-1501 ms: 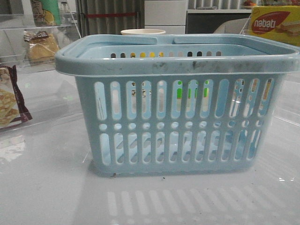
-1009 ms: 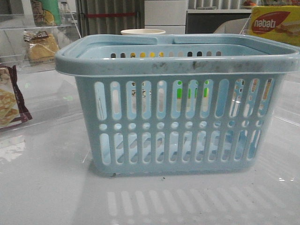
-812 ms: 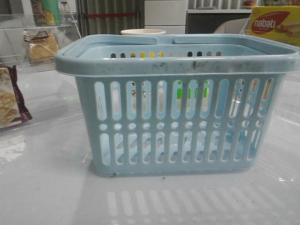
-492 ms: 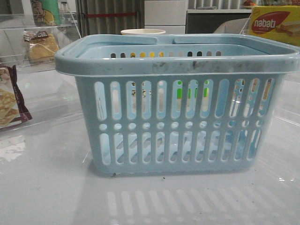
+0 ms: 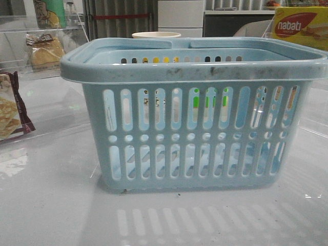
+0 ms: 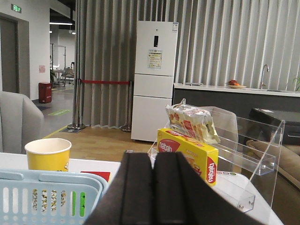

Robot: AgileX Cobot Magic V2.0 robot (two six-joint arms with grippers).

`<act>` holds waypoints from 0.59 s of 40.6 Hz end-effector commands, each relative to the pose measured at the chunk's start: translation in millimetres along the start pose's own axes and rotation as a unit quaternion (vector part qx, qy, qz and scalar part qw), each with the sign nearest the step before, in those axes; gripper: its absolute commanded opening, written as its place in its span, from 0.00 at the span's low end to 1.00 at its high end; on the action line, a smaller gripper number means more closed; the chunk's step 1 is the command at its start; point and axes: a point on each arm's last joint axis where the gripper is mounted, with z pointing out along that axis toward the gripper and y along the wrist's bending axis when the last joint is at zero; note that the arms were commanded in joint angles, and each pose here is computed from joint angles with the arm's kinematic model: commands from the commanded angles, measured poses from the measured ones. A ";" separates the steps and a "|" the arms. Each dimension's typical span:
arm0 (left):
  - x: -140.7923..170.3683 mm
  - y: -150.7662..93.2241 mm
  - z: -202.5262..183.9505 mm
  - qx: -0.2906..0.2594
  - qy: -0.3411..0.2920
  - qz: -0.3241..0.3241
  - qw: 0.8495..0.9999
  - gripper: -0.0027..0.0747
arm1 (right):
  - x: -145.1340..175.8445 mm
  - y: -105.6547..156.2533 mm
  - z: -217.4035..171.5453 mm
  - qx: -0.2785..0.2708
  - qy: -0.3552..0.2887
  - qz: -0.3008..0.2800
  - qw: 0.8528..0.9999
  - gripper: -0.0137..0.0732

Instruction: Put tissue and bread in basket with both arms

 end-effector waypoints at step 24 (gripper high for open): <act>-2.6 -2.4 78.0 0.035 0.329 -0.007 0.944 0.15 | 1.2 2.1 75.4 -0.030 0.315 0.000 0.948 0.22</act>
